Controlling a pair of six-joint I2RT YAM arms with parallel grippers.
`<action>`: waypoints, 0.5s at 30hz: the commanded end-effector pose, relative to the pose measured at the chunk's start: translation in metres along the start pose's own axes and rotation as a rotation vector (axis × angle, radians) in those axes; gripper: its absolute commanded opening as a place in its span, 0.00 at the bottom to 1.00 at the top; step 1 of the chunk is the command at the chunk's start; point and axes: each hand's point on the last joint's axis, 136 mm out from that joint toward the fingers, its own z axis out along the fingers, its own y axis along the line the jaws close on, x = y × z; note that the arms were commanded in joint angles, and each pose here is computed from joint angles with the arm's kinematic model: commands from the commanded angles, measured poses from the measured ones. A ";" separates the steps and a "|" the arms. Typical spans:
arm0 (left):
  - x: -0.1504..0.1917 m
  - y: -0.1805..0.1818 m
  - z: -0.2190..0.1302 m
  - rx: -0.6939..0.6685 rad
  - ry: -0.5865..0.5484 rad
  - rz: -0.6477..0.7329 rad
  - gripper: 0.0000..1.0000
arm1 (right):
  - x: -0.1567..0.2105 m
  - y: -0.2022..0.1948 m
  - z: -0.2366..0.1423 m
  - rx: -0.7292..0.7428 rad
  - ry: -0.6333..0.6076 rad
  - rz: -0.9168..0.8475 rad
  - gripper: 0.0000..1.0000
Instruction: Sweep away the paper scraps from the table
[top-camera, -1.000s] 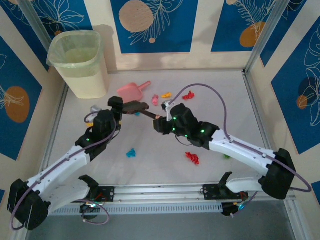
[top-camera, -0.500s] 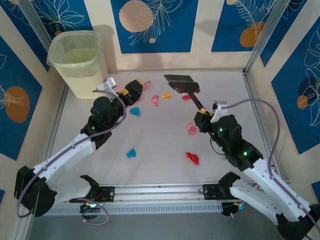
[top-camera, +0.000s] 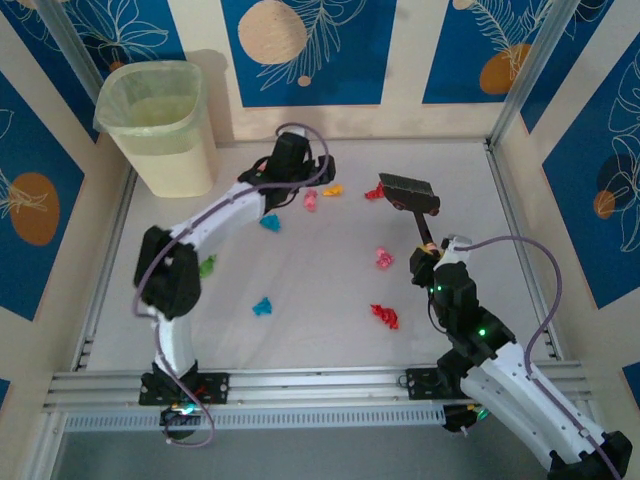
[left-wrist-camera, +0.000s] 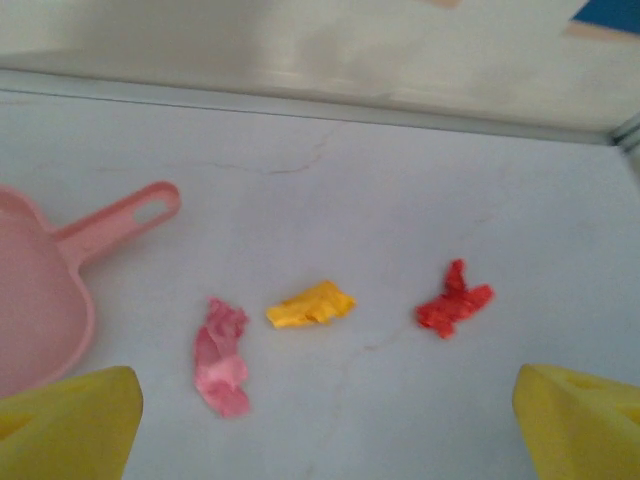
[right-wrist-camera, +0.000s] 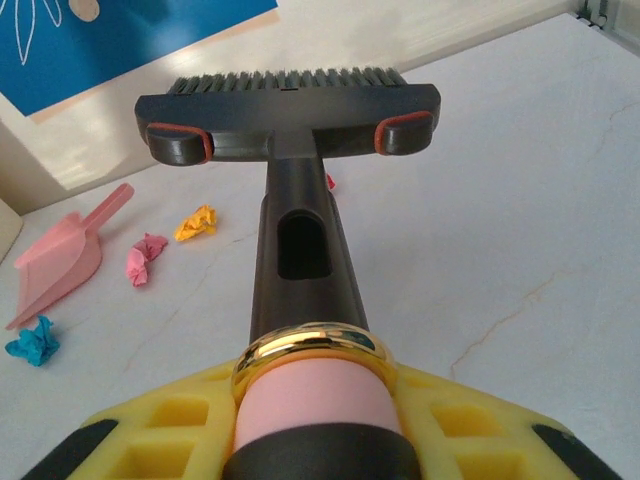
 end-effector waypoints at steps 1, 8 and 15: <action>0.000 0.030 0.026 -0.130 0.095 0.083 0.95 | -0.023 0.006 -0.002 -0.026 -0.104 0.084 0.00; -0.019 0.036 0.096 -0.146 0.083 0.133 0.96 | -0.019 0.006 -0.001 -0.033 -0.098 0.085 0.00; -0.029 0.069 0.150 -0.019 0.046 -0.070 0.93 | -0.020 0.006 0.000 -0.037 -0.103 0.079 0.00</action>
